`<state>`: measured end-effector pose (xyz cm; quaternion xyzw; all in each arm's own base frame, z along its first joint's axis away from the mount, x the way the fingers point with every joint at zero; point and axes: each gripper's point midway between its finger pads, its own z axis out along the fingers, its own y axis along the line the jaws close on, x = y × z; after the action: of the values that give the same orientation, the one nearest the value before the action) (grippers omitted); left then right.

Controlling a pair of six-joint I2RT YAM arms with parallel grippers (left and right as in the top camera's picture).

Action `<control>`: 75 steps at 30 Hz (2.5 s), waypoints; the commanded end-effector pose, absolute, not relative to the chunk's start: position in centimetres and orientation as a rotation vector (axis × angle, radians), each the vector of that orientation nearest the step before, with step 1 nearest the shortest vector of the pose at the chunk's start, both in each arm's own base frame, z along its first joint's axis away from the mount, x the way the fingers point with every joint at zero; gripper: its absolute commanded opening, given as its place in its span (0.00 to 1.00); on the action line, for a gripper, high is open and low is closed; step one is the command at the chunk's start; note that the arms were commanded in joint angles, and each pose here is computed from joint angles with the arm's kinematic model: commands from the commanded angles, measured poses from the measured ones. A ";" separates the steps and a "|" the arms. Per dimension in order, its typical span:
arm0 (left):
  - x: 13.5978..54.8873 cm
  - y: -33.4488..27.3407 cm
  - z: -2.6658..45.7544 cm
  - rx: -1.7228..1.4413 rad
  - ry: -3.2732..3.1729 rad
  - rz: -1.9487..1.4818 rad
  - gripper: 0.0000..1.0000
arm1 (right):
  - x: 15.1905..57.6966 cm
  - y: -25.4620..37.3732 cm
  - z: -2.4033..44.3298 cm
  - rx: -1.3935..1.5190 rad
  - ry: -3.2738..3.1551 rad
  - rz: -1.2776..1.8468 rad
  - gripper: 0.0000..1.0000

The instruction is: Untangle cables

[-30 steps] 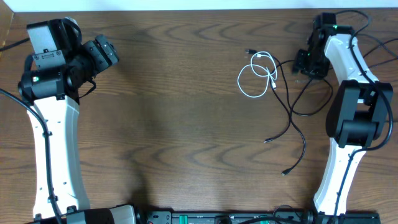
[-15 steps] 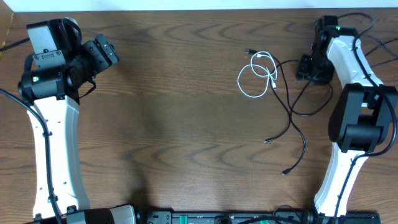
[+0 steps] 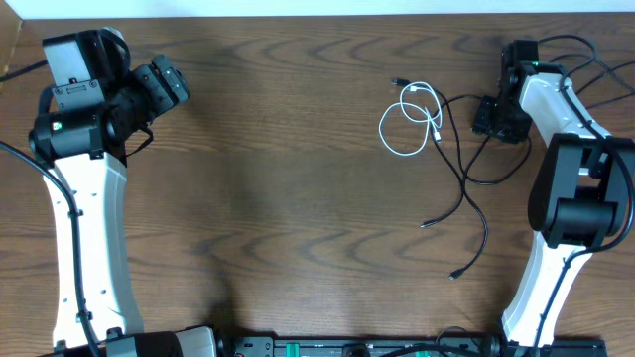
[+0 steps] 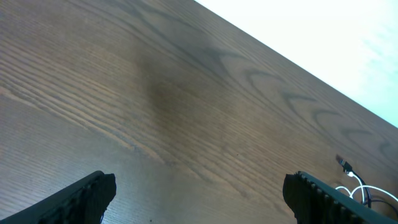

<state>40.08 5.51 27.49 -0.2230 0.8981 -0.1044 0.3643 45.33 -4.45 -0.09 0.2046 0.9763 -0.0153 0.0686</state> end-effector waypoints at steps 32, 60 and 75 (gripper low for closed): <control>40.2 5.9 27.1 -0.569 2.321 -0.242 0.92 | 45.0 -21.6 29.2 0.695 2.365 -0.109 0.01; 40.2 5.9 27.1 -0.569 2.321 -0.242 0.92 | 44.9 -29.5 17.6 0.762 2.548 -0.076 0.99; 40.2 5.9 27.1 -0.569 2.321 -0.242 0.92 | 42.5 -17.5 10.8 0.440 2.939 0.256 0.93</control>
<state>40.08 5.51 27.46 -0.2232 0.8981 -0.1045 0.3641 42.60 -19.12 11.25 0.1758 0.9780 0.0761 0.0820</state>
